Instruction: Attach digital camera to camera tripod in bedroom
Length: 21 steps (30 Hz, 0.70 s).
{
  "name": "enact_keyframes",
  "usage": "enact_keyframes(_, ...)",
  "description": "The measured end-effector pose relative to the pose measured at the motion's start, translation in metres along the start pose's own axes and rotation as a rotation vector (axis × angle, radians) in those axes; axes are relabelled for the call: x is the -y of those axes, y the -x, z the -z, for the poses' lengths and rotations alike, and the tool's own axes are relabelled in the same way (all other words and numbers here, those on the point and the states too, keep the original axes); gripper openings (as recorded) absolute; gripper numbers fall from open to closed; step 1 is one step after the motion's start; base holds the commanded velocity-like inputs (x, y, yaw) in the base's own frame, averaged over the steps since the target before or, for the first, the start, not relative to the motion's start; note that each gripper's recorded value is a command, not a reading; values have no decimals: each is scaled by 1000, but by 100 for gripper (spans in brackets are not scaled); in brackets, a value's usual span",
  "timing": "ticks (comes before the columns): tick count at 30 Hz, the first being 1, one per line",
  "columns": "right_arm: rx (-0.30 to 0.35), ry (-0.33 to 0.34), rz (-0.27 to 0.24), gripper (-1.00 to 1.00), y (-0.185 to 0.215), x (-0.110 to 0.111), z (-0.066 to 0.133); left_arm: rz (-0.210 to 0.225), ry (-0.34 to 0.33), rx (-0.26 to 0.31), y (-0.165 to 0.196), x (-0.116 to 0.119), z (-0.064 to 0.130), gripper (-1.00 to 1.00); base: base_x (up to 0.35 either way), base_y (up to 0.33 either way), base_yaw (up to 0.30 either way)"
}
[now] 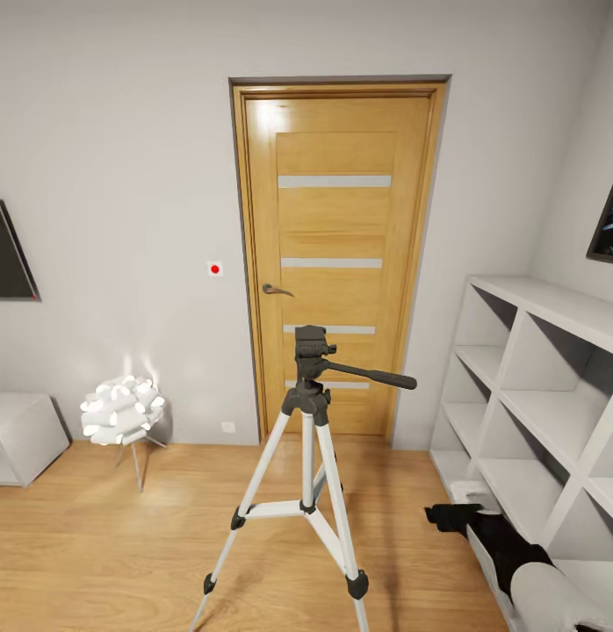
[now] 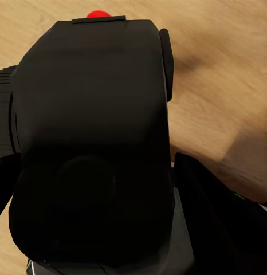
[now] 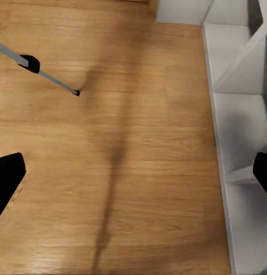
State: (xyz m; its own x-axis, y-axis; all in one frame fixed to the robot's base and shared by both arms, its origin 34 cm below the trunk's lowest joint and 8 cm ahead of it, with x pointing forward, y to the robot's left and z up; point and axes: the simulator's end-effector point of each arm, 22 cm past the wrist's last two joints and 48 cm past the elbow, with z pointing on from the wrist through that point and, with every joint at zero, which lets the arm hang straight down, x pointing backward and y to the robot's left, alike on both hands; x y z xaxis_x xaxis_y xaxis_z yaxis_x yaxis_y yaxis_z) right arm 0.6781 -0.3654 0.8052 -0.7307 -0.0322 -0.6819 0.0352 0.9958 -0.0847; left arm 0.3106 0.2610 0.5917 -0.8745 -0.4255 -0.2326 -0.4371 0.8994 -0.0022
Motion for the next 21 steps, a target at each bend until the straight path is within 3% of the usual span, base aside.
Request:
enact_keyframes(8,12,321,19,100,26,-70,15,-3,-1,0,0,0,0,-100,0,0,0)
enact_keyframes(14,-26,305,-15,100,18,-64,14,-4,-1,1,0,0,0,-100,0,0,0)
enact_keyframes(21,-50,300,-18,100,11,-64,13,-3,0,1,0,0,0,-100,0,0,0)
